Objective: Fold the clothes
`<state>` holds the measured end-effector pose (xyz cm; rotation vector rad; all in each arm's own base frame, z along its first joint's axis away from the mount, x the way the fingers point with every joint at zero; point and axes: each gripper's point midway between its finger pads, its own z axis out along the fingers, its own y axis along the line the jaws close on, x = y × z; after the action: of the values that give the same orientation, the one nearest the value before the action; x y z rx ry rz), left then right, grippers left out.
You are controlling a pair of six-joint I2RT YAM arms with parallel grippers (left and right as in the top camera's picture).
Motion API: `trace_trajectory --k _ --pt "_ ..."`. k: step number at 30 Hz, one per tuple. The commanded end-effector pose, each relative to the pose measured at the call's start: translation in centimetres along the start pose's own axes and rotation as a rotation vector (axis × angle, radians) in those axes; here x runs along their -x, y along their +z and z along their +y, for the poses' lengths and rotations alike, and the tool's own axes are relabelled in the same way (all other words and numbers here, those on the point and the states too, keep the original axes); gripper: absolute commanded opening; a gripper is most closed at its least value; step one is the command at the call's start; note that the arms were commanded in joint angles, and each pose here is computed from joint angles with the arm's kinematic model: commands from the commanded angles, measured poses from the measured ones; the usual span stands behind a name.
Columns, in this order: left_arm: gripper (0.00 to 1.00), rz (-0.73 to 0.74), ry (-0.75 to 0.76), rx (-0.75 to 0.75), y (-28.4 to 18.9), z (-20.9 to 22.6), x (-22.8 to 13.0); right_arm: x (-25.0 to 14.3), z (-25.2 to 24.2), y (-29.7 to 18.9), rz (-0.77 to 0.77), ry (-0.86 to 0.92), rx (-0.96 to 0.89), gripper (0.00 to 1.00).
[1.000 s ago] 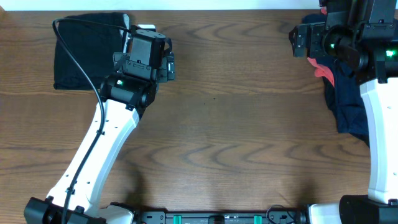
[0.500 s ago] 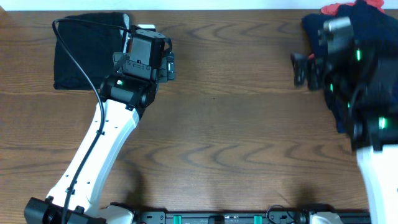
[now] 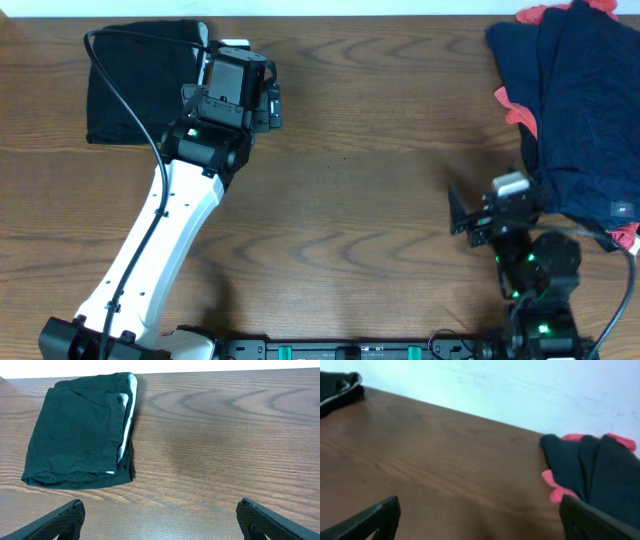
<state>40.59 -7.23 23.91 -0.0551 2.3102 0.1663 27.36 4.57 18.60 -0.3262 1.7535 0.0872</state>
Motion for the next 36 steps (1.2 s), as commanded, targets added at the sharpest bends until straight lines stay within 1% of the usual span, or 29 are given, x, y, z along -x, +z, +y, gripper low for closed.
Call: trace_trajectory --k 1,8,12,18,22,24,36 --pt "0.98 -0.003 -0.006 0.002 -0.2 0.1 0.1 -1.8 1.1 -0.4 -0.027 -0.013 0.032 0.99" --pt "0.98 -0.003 -0.006 0.002 -0.2 0.1 0.1 -3.2 1.5 -1.3 -0.096 -0.028 0.02 0.99" --pt "0.98 -0.003 -0.006 0.002 -0.2 0.1 0.1 -3.9 1.9 -1.5 -0.105 -0.031 0.028 0.99" --pt "0.98 -0.003 -0.006 0.002 -0.2 0.1 0.1 -2.9 2.1 -2.1 -0.154 -0.043 0.031 0.99" --pt "0.98 -0.003 -0.006 0.002 -0.2 0.1 0.1 -3.1 1.9 -2.5 -0.151 -0.041 0.016 0.99" --pt "0.98 -0.003 -0.006 0.002 -0.2 0.1 0.1 -2.3 1.9 -2.6 -0.182 -0.048 0.012 0.99" --pt "0.98 -0.003 -0.006 0.002 -0.2 0.1 0.1 -2.8 1.9 -2.5 -0.162 -0.043 0.015 0.99"
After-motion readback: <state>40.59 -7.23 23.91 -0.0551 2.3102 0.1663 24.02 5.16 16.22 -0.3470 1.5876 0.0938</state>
